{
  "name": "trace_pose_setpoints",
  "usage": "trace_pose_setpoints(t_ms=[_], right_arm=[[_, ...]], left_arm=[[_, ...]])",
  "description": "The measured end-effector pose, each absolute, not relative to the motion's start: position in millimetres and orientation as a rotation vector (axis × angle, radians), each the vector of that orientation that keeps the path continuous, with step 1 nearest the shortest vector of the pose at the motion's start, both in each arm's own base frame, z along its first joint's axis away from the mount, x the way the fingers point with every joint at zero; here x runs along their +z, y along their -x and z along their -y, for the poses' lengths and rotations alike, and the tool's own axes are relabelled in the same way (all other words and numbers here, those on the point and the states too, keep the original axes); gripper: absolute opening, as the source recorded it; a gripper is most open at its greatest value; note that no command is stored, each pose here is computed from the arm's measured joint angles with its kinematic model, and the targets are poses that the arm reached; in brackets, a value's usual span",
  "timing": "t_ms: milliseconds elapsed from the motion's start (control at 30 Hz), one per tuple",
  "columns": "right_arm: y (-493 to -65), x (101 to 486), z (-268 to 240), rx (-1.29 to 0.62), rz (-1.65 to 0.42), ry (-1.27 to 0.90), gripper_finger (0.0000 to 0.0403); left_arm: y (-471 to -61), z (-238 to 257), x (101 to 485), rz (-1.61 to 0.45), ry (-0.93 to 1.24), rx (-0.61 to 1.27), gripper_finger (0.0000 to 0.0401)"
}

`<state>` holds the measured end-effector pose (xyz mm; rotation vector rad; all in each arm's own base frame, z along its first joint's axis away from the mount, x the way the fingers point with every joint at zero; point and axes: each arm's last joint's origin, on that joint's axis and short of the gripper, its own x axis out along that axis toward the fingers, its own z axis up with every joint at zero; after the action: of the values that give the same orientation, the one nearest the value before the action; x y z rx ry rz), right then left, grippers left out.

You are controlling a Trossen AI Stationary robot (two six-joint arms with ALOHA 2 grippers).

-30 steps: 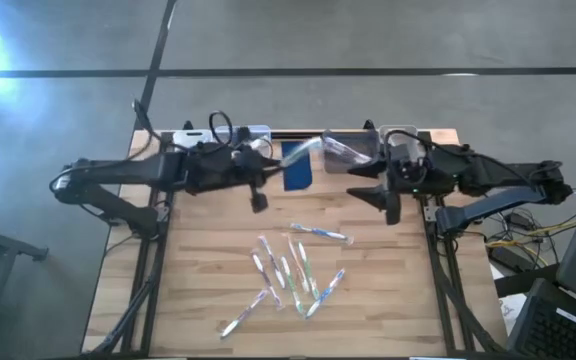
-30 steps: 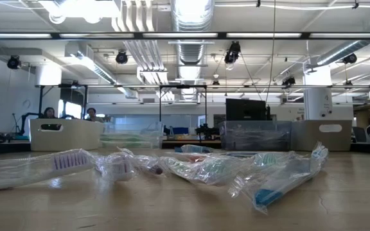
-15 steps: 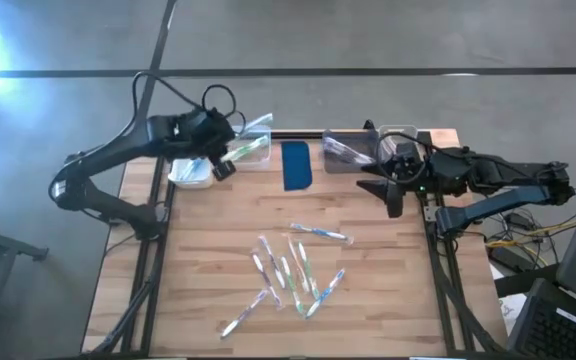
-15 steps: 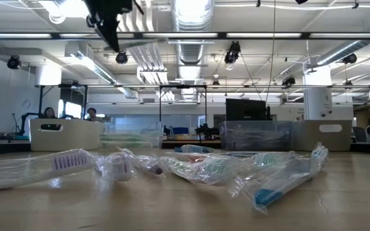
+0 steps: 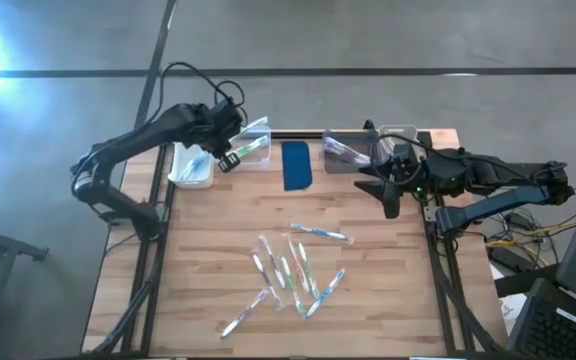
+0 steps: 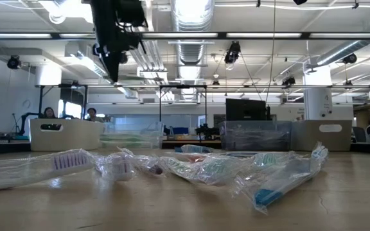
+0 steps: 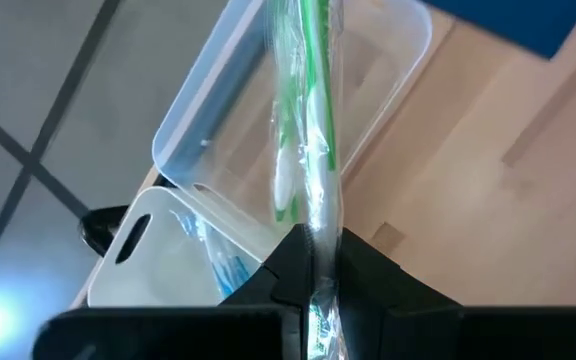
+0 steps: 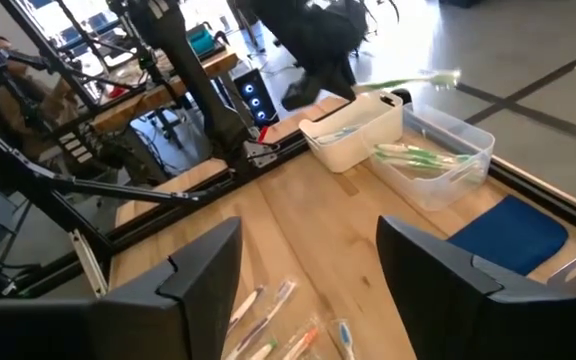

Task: Pick & Place Toothbrushes
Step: Put the green toothbrush into the transparent bin

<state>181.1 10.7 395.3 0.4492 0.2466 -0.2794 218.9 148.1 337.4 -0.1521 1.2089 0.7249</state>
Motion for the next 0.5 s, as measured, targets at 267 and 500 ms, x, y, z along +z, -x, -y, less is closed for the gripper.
trace_pose_setpoints(t_ms=[267,500], right_arm=[[-180.3,395.7,-10.6,-0.279,-0.244,-0.453,0.0248],[-180.1,395.6,-10.6,-0.278,-0.245,-0.453,0.0262]], left_arm=[[-233.1,-170.4,307.8,-1.311,0.14,0.71,0.0032],[-230.9,-179.6,273.9,-1.322,0.148,0.712,0.0031]])
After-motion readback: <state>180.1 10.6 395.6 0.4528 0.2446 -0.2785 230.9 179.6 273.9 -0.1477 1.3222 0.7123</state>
